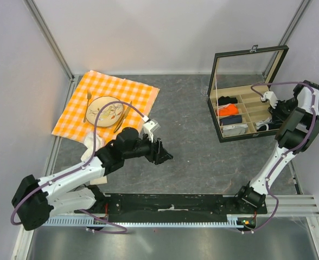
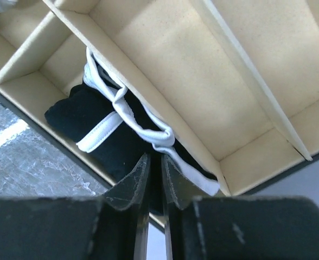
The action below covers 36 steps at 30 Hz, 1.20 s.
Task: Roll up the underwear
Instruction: Place the underwear in the storage box, then reset both arms
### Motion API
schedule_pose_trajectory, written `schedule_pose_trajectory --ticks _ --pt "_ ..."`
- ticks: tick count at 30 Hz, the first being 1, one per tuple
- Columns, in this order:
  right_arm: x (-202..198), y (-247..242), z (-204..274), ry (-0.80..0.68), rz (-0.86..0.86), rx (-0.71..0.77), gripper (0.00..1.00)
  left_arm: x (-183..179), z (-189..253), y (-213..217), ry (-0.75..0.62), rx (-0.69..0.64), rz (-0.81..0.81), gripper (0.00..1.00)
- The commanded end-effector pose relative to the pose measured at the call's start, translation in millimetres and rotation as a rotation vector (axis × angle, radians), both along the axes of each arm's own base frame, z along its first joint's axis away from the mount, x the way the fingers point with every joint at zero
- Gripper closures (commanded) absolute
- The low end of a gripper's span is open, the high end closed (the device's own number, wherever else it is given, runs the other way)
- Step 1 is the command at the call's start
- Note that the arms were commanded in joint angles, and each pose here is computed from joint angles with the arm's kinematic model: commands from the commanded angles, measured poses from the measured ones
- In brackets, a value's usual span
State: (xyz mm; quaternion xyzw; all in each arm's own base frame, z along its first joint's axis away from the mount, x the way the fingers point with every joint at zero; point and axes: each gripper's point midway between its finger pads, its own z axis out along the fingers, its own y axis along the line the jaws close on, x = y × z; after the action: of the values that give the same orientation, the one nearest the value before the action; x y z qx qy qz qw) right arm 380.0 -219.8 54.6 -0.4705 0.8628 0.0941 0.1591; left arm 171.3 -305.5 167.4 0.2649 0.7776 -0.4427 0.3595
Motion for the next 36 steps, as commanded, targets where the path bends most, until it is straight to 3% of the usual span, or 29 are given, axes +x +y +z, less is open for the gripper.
schedule_pose_trajectory --ticks 1,6,8,9,14,15,16,17,18,21,26,36 --pt "4 13 74 -0.153 -0.042 0.016 0.77 19 51 20 -0.133 0.022 0.109 0.35" --pt "-12 56 150 -0.264 -0.078 0.059 0.65 17 106 60 -0.188 0.013 0.252 0.23" --pt "-25 86 164 -0.285 -0.101 0.181 0.56 13 125 79 -0.190 0.022 0.311 0.16" --pt "-36 103 188 -0.348 -0.100 0.206 0.45 10 133 86 -0.196 0.015 0.324 0.14" --pt "-72 175 237 -0.452 -0.193 0.502 0.15 -12 181 139 -0.272 -0.015 0.434 0.11" --pt "-82 196 260 -0.474 -0.232 0.609 0.02 -18 184 150 -0.273 -0.002 0.449 0.10" --pt "-87 206 263 -0.446 -0.282 0.686 0.02 -22 193 165 -0.303 -0.019 0.489 0.08" --pt "-85 209 284 -0.530 -0.280 0.703 0.02 -24 196 173 -0.312 -0.022 0.509 0.07" --pt "-89 219 297 -0.449 -0.413 0.828 0.02 -29 200 180 -0.321 -0.030 0.516 0.07" --pt "-79 214 331 -0.595 -0.520 0.863 0.02 -37 207 193 -0.346 -0.049 0.535 0.06" --pt "-94 206 369 -0.818 -0.662 0.819 0.02 -42 200 198 -0.341 -0.041 0.531 0.06" --pt "-108 198 360 -0.836 -0.838 0.800 0.02 -44 187 199 -0.327 -0.024 0.523 0.06"
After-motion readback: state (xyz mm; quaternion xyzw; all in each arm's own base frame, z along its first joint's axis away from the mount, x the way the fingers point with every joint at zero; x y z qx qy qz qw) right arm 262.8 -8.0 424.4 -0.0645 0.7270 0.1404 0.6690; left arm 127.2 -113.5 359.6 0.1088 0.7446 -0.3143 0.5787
